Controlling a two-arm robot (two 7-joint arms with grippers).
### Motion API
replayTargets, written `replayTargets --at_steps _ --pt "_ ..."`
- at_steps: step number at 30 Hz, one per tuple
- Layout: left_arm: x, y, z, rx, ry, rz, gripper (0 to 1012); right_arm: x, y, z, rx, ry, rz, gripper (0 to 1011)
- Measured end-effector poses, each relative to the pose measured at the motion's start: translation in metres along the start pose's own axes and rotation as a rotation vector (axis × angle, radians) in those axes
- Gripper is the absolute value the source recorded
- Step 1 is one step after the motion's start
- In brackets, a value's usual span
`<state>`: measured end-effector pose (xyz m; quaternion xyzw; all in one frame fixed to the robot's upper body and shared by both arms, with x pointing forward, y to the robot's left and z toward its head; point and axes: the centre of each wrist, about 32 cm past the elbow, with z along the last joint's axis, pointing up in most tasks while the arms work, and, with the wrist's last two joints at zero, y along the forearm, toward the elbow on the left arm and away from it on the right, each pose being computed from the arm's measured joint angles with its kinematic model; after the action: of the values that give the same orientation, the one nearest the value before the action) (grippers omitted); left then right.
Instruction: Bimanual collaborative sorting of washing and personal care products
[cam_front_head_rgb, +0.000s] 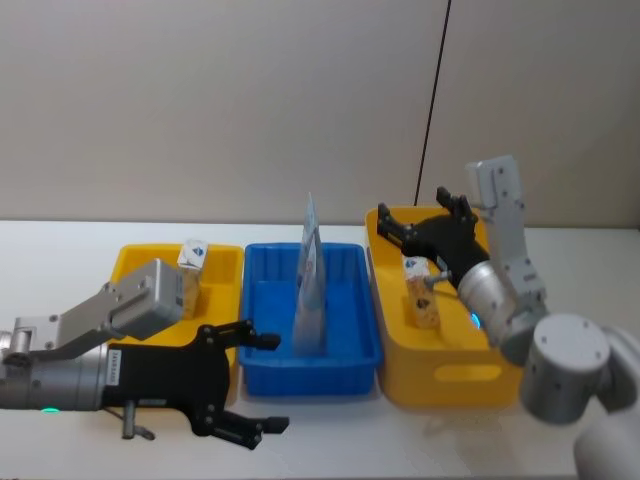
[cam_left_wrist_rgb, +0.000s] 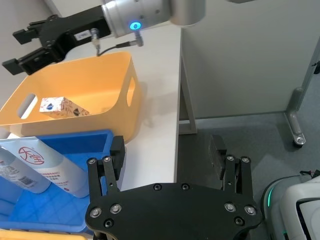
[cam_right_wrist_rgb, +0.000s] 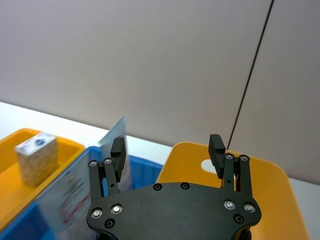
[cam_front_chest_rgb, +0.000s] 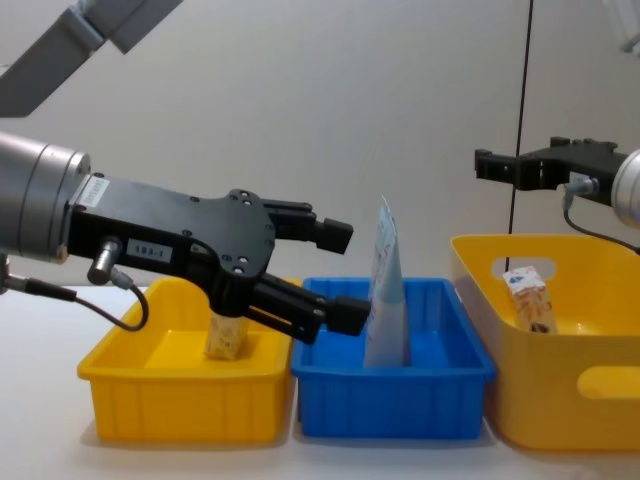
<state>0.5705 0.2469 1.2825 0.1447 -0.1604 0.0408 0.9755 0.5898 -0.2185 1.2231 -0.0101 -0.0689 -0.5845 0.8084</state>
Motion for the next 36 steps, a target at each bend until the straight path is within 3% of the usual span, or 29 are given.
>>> replayTargets --at_steps 19,36 --pt "0.0000 0.0000 0.0000 0.000 0.000 0.000 1002 -0.039 -0.058 -0.006 -0.034 0.041 0.079 1004" --pt "0.0000 0.0000 0.0000 0.000 0.000 0.000 1002 -0.057 -0.075 -0.017 -0.068 0.041 0.089 1003"
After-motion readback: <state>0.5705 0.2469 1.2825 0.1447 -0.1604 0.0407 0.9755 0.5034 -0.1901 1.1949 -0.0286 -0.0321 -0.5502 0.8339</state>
